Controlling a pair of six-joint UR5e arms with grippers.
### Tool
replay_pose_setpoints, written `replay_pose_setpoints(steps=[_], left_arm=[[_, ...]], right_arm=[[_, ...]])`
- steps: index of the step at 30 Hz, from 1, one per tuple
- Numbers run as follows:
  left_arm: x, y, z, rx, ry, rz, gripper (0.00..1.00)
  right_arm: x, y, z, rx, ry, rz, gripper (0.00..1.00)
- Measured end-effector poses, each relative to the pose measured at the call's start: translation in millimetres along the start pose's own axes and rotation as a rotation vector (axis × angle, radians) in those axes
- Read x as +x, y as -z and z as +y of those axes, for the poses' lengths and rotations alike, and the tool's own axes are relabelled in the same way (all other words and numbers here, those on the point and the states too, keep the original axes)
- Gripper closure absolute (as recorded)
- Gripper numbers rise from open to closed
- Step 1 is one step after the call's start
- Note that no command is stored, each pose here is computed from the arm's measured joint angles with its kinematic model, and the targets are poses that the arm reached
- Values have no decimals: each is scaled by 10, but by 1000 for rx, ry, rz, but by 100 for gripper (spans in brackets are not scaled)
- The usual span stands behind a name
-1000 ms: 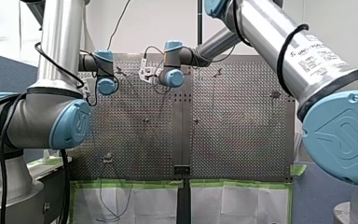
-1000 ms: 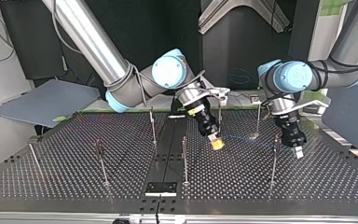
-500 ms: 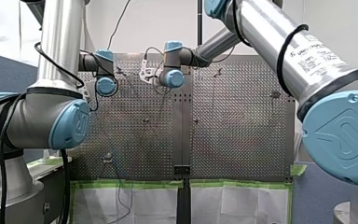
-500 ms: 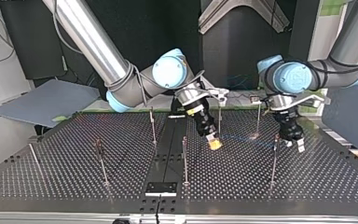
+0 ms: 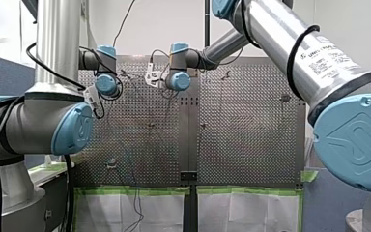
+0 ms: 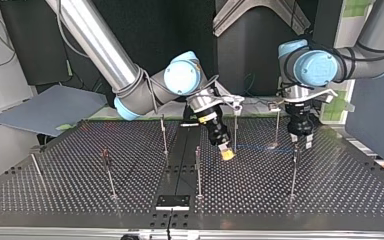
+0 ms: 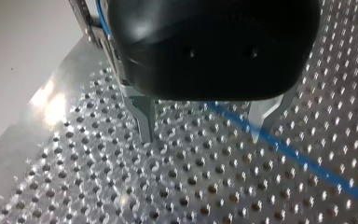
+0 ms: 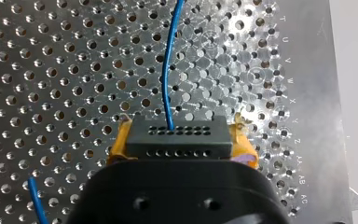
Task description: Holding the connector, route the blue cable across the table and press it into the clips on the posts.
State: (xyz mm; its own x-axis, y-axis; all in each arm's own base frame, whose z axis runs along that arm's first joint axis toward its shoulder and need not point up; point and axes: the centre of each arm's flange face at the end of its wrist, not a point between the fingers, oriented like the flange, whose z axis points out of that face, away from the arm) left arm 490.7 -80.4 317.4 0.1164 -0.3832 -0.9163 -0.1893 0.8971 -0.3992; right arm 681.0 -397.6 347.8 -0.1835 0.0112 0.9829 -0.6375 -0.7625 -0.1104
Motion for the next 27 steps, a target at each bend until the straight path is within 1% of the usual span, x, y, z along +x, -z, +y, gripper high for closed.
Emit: replay_pose_setpoints(steps=[2, 5, 15, 20, 27], left_arm=[[-22, 79, -9, 3, 6, 12, 1], [-55, 184, -26, 8, 8, 19, 1], [-240, 453, -129, 30, 5, 5, 1], [-325, 615, -203, 48, -22, 3, 1], [-463, 852, -348, 80, -80, 5, 1]], right_arm=[[-5, 5, 0, -1, 0, -4, 100], [-11, 11, 0, -2, 1, -11, 100], [-18, 17, 30, -15, 0, -19, 100], [-20, 19, 35, -18, -2, -21, 100], [-19, 20, 38, -21, -5, -21, 100]])
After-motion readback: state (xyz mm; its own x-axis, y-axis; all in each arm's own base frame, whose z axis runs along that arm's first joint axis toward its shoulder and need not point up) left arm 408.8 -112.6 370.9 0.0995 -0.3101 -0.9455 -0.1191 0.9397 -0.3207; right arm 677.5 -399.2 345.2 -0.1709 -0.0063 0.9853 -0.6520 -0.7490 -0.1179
